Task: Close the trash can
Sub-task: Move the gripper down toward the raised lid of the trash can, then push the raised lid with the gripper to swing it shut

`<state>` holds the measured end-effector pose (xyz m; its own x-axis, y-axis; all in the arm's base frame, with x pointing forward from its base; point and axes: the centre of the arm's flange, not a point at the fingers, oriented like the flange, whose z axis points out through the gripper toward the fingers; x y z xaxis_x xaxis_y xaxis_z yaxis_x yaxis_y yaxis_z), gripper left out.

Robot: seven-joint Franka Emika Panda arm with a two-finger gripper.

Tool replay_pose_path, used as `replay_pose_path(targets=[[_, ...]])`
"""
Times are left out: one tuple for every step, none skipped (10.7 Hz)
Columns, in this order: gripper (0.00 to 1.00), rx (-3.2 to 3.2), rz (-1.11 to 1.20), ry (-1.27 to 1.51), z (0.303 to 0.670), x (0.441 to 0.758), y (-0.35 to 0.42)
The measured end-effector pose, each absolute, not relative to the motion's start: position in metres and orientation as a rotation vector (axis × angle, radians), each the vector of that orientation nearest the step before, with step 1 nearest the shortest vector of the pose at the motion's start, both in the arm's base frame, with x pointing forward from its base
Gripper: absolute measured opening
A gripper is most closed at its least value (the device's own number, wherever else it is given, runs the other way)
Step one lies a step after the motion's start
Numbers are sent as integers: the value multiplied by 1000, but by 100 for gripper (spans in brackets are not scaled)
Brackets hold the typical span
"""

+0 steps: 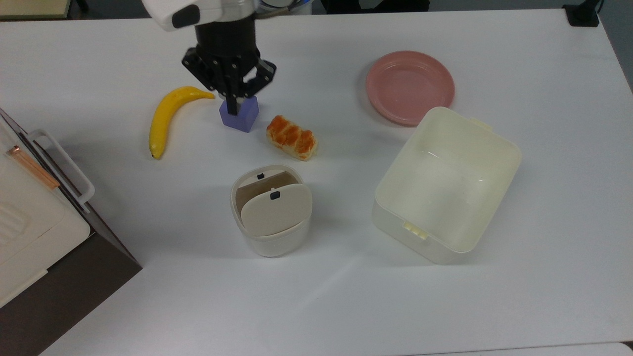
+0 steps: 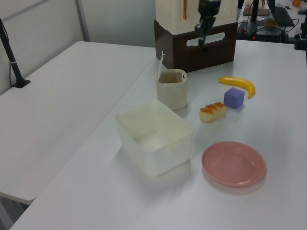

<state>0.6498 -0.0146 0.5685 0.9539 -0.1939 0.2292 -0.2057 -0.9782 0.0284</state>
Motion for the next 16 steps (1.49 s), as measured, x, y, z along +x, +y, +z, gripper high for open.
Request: replay_pose_path(targets=[[1,3034,435,-403,574,660,-3],[1,3012,529,-486,583,669,4],[1,2993,635,-568,590,678,9],[1,2959,726,-643,590,689,14],[1,2896,827,-733,582,707,22],[1,2852,915,-797,571,722,29],[1,2818,995,-844,561,734,35],[1,2796,1056,-878,553,742,40],[1,2785,1099,-891,550,748,43],[1,2778,1120,-889,553,750,45],[1,2773,1133,-864,556,751,51],[1,2769,1132,-808,552,751,64],[1,2778,1112,-734,540,750,84],[1,2790,1088,-678,523,749,105],[1,2787,1070,-655,508,748,120],[1,2771,1060,-649,498,747,123]])
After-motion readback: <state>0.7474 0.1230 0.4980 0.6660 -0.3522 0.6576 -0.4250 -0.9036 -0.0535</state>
